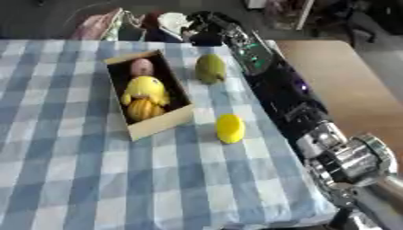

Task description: Pick up objects on the table and place them in the box.

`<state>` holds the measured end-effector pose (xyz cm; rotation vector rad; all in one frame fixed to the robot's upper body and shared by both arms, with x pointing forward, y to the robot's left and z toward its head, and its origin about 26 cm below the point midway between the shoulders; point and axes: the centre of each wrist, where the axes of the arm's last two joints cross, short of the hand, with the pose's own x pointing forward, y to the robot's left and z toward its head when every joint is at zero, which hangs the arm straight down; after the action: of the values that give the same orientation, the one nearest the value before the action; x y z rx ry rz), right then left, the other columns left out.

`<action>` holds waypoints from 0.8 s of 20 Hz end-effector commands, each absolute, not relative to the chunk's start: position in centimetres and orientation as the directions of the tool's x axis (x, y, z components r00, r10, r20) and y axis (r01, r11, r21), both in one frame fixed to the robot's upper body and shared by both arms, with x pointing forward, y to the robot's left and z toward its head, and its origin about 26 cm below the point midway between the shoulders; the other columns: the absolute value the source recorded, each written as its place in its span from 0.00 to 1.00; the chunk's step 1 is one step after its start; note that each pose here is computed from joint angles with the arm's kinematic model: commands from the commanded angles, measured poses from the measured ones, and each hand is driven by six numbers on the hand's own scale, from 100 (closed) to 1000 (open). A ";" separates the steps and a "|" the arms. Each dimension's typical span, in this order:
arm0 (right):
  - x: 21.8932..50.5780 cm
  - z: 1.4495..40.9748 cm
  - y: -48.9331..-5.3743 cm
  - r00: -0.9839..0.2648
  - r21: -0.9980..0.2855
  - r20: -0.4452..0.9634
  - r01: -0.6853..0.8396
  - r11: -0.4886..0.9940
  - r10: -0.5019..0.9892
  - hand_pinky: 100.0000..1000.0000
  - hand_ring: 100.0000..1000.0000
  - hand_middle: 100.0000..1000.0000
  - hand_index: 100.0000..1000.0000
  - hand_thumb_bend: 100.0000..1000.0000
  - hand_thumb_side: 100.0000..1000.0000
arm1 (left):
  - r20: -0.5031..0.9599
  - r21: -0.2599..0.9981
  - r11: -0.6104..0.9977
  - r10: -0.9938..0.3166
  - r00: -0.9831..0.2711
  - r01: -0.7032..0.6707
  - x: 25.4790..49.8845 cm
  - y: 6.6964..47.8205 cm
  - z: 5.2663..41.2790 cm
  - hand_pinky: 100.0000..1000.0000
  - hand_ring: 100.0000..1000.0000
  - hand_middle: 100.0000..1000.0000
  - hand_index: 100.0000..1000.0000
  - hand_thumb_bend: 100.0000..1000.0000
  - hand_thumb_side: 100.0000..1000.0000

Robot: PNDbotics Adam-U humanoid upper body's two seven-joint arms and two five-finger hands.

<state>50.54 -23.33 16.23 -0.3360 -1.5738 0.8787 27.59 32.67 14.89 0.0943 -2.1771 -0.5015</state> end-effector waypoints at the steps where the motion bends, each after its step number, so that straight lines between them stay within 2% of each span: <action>1: 51.0 16.4 -24.2 -0.210 -0.734 0.679 -0.202 0.649 0.703 0.72 0.69 0.78 0.90 0.00 0.37 | 0.739 0.399 0.912 -0.257 -0.623 0.097 27.4 32.7 15.5 0.66 0.45 0.49 0.68 0.00 0.46; 9: 51.0 12.7 -25.3 -0.166 -0.804 0.594 -0.162 0.573 0.787 0.73 0.71 0.79 0.91 0.00 0.39 | 0.747 0.409 0.906 -0.262 -0.610 0.111 27.3 32.5 15.2 0.67 0.45 0.49 0.68 0.00 0.47; 16: 50.8 11.6 -25.3 -0.148 -0.855 0.511 -0.182 0.485 0.847 0.74 0.72 0.80 0.91 0.00 0.41 | 0.752 0.412 0.904 -0.265 -0.603 0.116 27.3 32.4 15.0 0.67 0.45 0.49 0.69 0.00 0.48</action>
<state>50.48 -25.21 10.49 -0.5872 -1.4376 0.9894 27.45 32.40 14.35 0.0969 -2.1378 -0.5174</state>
